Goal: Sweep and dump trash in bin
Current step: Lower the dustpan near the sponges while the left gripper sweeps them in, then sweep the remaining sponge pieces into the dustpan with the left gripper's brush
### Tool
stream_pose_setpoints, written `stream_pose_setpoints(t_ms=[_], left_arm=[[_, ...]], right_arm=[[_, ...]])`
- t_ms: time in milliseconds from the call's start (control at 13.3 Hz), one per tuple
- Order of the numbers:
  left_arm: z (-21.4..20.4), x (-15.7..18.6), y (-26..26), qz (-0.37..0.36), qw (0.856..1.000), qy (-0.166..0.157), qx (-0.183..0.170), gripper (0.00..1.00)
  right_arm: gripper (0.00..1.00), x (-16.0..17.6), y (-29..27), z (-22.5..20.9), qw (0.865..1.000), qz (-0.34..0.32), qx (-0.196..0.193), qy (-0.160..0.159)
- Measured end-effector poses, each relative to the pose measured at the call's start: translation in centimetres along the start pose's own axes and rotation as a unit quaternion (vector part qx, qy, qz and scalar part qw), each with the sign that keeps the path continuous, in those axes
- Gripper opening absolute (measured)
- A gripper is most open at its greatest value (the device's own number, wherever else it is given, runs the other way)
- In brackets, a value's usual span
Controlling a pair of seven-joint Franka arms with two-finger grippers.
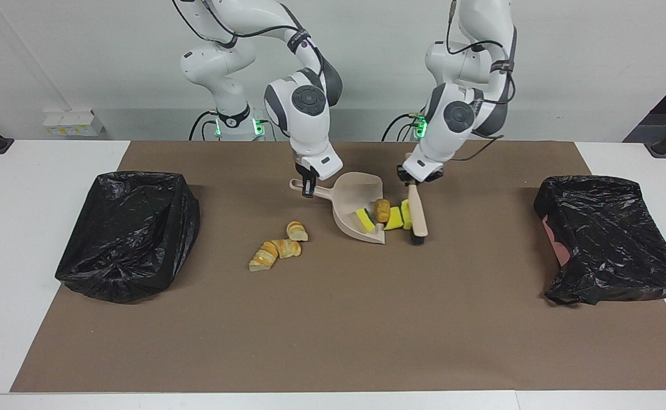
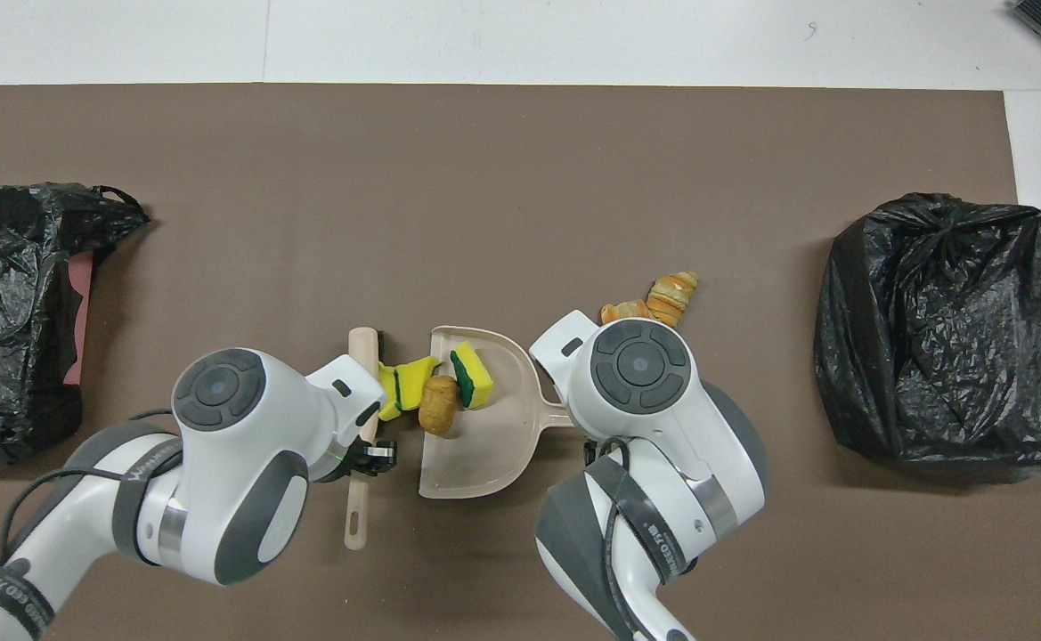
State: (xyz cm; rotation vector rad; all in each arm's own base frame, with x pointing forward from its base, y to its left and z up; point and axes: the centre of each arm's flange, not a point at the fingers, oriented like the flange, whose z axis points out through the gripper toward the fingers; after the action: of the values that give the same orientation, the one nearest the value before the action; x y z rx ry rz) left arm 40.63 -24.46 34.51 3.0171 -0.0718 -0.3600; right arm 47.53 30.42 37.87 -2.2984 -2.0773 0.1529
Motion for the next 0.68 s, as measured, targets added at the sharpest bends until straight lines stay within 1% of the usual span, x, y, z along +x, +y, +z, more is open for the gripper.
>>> stream_pose_setpoints(t_ms=[75, 225, 375, 525, 675], left_arm=[[0.2, -0.8, 1.9, -0.002, 1.0, 0.004, -0.006, 0.26], [0.5, -2.5, 5.2, -0.013, 1.0, 0.01, -0.006, 0.26], [0.3, -3.1, 6.3, -0.032, 0.999, 0.012, -0.006, 0.26], [-0.2, -2.1, 4.8, -0.052, 0.998, 0.017, -0.007, 0.26], [-1.2, 0.1, 1.6, -0.076, 0.997, 0.031, 0.002, 0.26]], right_arm=[[0.33, 0.0, 0.0, 0.0, 1.0, 0.001, 0.0, 0.0], [0.33, 0.0, 0.0, 0.0, 1.0, 0.005, 0.0, 0.0], [0.33, 0.0, 0.0, 0.0, 1.0, 0.006, 0.001, 0.0], [0.33, -0.2, 0.1, 0.0, 1.0, 0.008, 0.001, -0.001], [0.33, -0.7, 0.3, 0.0, 1.0, 0.013, 0.006, -0.004]])
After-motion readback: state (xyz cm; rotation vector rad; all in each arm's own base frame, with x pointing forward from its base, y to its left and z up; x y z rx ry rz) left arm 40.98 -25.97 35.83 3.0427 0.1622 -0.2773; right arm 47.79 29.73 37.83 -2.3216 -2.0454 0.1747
